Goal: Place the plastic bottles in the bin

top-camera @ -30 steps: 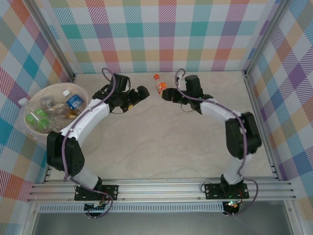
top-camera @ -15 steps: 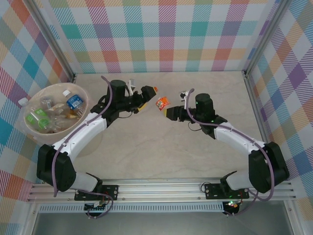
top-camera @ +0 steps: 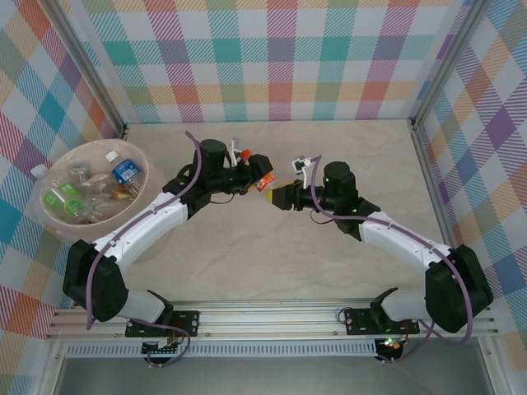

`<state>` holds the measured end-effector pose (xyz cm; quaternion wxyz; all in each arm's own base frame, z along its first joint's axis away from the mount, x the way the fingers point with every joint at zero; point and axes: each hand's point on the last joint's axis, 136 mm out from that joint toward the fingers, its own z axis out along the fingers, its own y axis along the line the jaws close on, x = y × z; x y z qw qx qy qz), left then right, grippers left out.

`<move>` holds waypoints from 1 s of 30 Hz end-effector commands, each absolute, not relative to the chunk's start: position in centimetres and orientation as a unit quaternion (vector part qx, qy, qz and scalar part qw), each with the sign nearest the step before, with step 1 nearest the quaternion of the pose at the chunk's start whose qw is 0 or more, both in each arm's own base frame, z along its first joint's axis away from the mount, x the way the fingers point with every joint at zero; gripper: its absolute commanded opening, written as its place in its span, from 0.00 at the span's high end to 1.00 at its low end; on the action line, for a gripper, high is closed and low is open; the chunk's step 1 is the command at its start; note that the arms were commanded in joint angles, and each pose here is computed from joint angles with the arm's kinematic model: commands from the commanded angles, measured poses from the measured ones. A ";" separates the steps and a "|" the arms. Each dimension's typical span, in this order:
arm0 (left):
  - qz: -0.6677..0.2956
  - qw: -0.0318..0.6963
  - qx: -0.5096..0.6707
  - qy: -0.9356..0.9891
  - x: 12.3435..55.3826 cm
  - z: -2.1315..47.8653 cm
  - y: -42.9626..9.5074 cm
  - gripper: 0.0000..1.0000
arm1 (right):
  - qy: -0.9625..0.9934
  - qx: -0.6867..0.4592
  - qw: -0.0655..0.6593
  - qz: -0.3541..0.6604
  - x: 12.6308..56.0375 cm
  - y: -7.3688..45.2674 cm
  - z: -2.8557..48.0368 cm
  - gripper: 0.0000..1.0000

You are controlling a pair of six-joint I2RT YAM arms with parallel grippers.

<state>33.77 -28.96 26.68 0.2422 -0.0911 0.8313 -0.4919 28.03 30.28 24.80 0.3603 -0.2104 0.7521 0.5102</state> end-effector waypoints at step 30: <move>-0.188 0.436 -0.123 0.871 31.9 36.8 -12.0 0.50 | 0.710 -0.280 0.514 0.392 26.3 25.9 32.5 0.00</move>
